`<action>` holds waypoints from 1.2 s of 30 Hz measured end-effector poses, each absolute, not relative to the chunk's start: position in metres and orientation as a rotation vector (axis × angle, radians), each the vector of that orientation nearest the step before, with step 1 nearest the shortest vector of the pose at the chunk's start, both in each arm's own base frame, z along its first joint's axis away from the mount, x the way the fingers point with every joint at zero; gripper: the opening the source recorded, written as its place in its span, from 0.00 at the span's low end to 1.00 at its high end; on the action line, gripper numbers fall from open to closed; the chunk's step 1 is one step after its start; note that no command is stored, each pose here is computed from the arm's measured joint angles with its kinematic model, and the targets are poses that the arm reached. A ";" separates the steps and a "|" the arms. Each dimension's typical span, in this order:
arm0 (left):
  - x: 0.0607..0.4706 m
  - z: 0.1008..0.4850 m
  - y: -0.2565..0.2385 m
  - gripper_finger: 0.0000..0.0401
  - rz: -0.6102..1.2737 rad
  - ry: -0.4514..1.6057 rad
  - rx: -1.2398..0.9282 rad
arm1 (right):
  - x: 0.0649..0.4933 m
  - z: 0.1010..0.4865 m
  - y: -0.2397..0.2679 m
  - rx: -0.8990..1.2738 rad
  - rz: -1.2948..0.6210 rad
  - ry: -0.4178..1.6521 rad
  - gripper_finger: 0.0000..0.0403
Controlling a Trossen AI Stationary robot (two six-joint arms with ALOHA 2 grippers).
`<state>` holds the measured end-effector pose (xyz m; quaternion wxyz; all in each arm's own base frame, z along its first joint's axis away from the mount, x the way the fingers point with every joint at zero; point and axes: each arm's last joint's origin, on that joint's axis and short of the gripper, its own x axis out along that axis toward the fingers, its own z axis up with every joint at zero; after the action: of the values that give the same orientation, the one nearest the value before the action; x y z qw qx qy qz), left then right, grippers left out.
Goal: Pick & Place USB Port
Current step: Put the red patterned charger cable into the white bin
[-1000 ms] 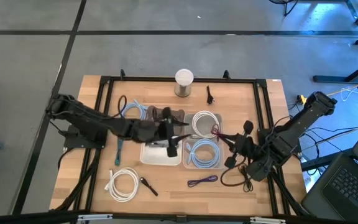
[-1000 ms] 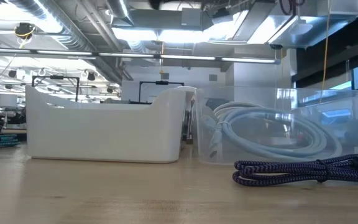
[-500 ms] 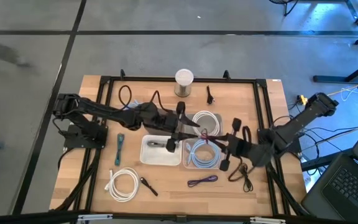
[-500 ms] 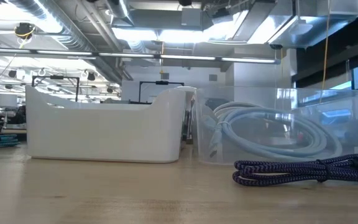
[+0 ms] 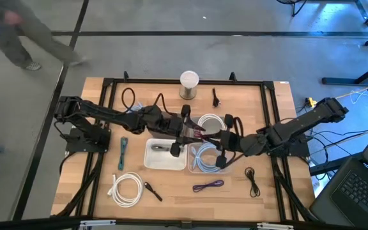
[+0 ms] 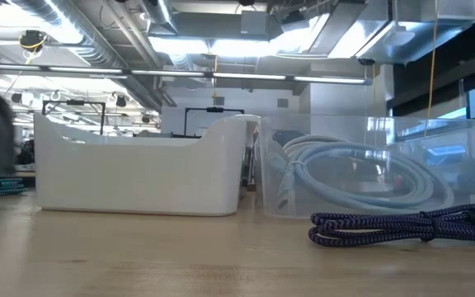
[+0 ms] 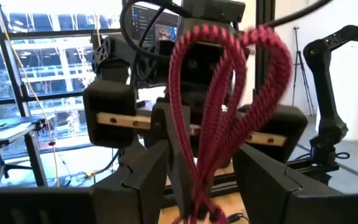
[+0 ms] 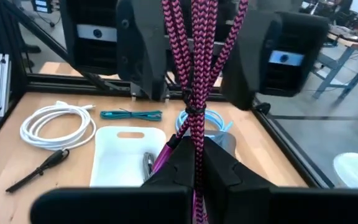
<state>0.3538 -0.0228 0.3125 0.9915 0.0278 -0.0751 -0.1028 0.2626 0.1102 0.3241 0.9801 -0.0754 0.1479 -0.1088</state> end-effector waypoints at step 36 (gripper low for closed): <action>0.290 0.362 -0.042 0.03 0.088 0.547 0.023 | 0.181 0.342 0.089 -0.013 -0.469 0.865 0.60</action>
<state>0.2899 -0.0415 0.3616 0.9618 0.0115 0.2702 0.0432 0.1808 0.0890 0.3420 0.8814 -0.0064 0.4154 -0.2250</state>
